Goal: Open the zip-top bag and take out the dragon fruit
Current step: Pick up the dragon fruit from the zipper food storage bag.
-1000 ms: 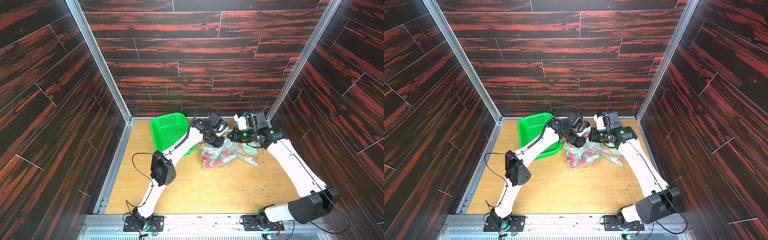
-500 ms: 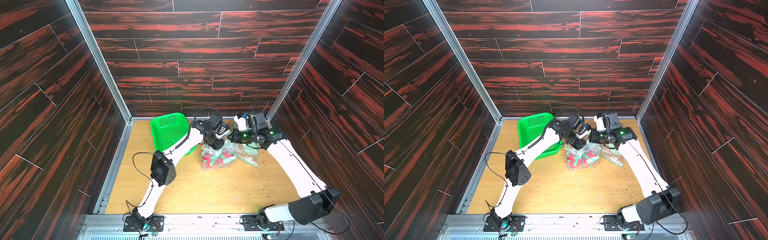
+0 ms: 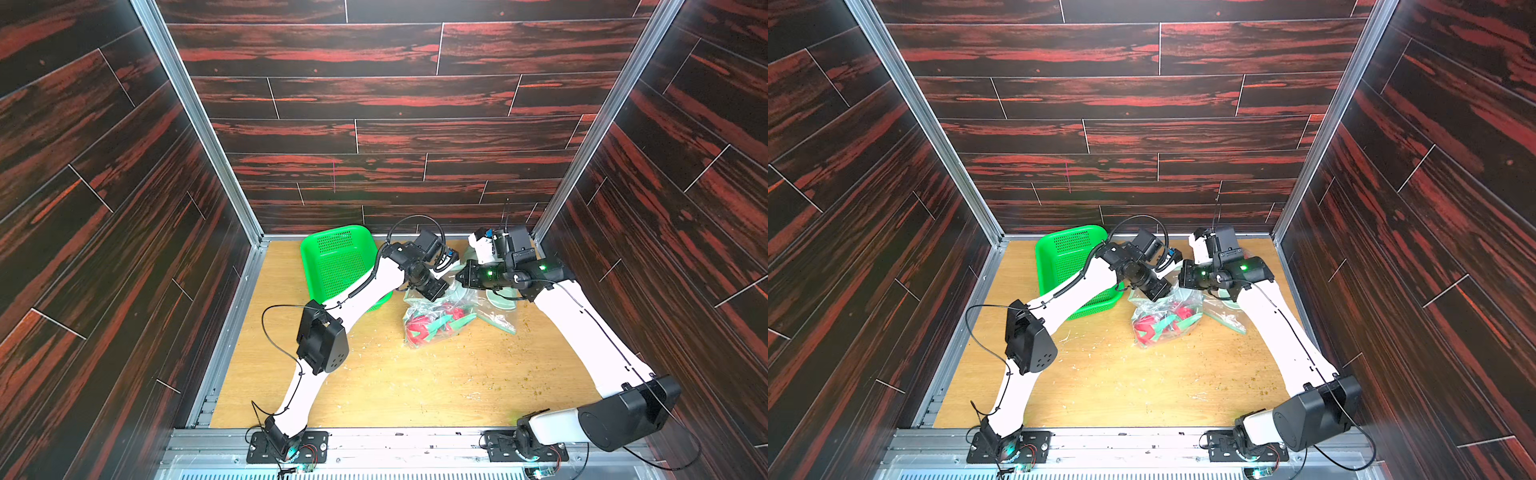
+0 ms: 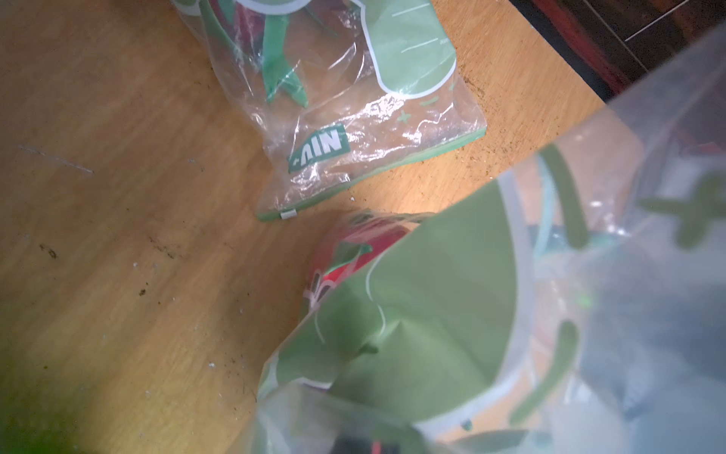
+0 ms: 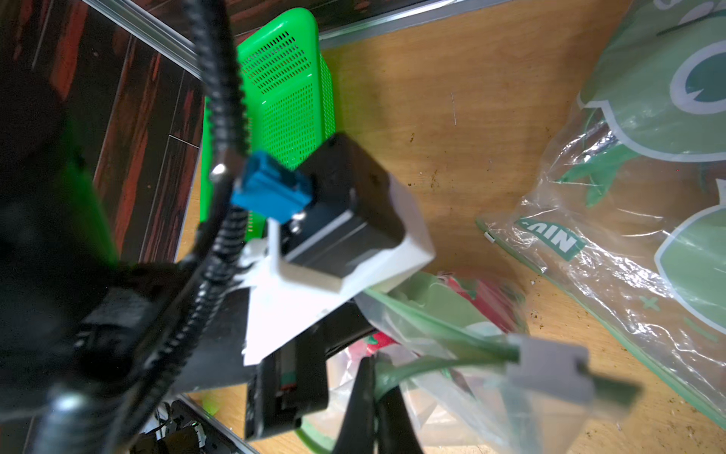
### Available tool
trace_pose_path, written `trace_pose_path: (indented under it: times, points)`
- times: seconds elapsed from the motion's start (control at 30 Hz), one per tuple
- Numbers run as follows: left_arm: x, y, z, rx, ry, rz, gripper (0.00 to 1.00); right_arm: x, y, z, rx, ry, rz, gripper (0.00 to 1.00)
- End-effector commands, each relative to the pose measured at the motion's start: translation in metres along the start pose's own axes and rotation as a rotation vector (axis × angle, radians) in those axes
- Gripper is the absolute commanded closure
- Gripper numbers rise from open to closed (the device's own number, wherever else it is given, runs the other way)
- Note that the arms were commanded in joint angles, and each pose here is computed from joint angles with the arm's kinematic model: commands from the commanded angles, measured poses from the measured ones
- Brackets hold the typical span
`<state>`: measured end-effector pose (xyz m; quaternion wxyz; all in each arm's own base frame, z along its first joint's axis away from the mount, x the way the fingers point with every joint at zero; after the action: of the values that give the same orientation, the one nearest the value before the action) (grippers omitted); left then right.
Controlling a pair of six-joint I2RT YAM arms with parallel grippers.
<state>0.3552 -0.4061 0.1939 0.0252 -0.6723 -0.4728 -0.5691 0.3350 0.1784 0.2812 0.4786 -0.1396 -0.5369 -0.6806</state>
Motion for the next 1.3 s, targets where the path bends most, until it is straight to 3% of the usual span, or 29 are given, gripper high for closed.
trace_pose_path:
  times: [0.0, 0.47, 0.73, 0.8, 0.9, 1.27]
  points:
    - [0.036, 0.002, -0.017, 0.018, -0.008, -0.041, 1.0, 0.004, 0.002, -0.001, 0.005, -0.011, -0.025, 1.0]
    - [0.113, 0.029, -0.041, 0.093, 0.012, -0.308, 1.0, 0.008, 0.005, -0.003, -0.012, -0.028, -0.049, 1.0]
    - [0.155, 0.042, -0.034, 0.127, 0.122, -0.448, 1.0, 0.012, 0.009, 0.007, -0.007, 0.025, -0.074, 1.0]
    - [0.157, 0.043, -0.031, 0.133, 0.144, -0.458, 1.0, 0.018, 0.012, 0.015, 0.009, 0.064, -0.092, 0.82]
    - [0.162, 0.049, -0.028, 0.152, 0.162, -0.492, 1.0, 0.031, 0.018, 0.018, 0.02, 0.081, -0.135, 0.67]
    - [0.199, 0.084, -0.04, 0.198, 0.148, -0.634, 1.0, 0.053, 0.026, 0.017, -0.022, 0.126, -0.182, 0.55]
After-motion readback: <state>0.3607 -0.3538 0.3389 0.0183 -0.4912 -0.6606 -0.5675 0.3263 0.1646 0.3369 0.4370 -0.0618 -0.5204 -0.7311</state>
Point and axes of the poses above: each gripper's point midway between its finger pads, its own x axis back along the fingers, its own z axis along the line the jaws close on, y = z × x, the point moved 1 cm from there along x, back along the fingers, and after that the axes turned 6 degrees about x, right-handed, at the moved point
